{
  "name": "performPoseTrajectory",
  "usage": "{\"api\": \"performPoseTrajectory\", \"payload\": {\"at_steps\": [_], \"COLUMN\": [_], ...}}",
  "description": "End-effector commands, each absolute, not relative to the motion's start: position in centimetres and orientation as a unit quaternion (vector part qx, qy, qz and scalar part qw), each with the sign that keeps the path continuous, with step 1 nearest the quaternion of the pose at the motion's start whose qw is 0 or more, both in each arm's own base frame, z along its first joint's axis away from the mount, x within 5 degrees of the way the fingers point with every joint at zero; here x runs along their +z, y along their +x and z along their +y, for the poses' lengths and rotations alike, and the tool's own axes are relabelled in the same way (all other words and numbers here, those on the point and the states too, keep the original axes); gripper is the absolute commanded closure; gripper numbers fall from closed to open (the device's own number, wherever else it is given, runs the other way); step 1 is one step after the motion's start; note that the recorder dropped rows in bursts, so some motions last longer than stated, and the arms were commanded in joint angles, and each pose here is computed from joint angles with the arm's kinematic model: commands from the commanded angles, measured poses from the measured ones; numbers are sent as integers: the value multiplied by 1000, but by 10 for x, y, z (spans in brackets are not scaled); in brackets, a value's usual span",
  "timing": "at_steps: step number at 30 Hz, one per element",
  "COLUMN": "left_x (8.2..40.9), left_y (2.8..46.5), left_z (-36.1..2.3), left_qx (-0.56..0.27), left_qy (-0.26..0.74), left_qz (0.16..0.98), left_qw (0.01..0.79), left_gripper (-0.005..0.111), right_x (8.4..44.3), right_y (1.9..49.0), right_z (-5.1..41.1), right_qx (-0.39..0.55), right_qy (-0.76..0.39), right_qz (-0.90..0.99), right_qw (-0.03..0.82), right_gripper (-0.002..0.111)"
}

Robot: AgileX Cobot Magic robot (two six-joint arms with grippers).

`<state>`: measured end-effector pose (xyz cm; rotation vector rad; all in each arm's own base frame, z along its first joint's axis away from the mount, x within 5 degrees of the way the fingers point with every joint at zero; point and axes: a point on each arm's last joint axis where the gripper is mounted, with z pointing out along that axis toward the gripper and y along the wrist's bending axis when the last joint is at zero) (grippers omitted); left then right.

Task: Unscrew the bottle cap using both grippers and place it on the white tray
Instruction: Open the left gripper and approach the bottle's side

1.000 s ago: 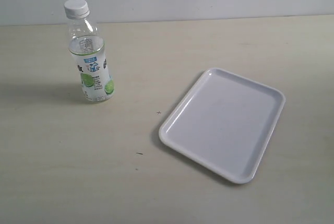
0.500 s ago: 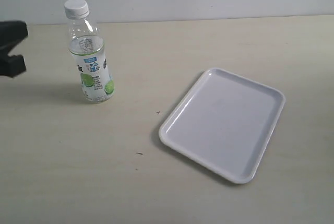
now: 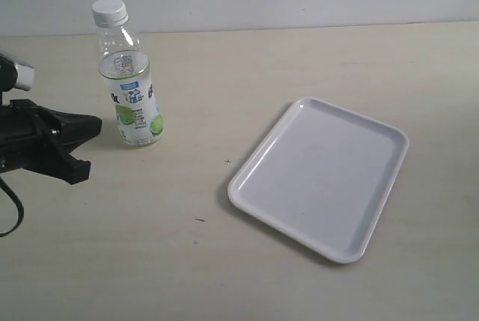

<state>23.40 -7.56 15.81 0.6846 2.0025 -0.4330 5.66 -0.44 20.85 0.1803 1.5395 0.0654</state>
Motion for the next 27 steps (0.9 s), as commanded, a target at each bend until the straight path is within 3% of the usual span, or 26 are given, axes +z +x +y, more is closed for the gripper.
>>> {"api": "performPoseTrajectory", "payload": {"at_steps": [1, 14, 20, 27], "left_x": [141, 101, 92, 98], "left_y": [241, 254, 271, 270], "left_z": [-81, -50, -35, -47], "left_qx": [-209, -247, -165, -166], "left_qy": [289, 245, 223, 330], "left_qz": [791, 783, 813, 724], "left_qw": [497, 516, 512, 582], "left_gripper": [107, 107, 107, 107], "right_x": [208, 208, 208, 208], "right_y": [56, 56, 56, 56], "right_z": [-4, -4, -4, -4], "right_qx": [29, 29, 29, 29], "right_qy": [79, 79, 79, 79], "right_qz": [692, 692, 692, 692], "right_qw": [717, 717, 717, 717], "right_gripper": [108, 108, 108, 108]}}
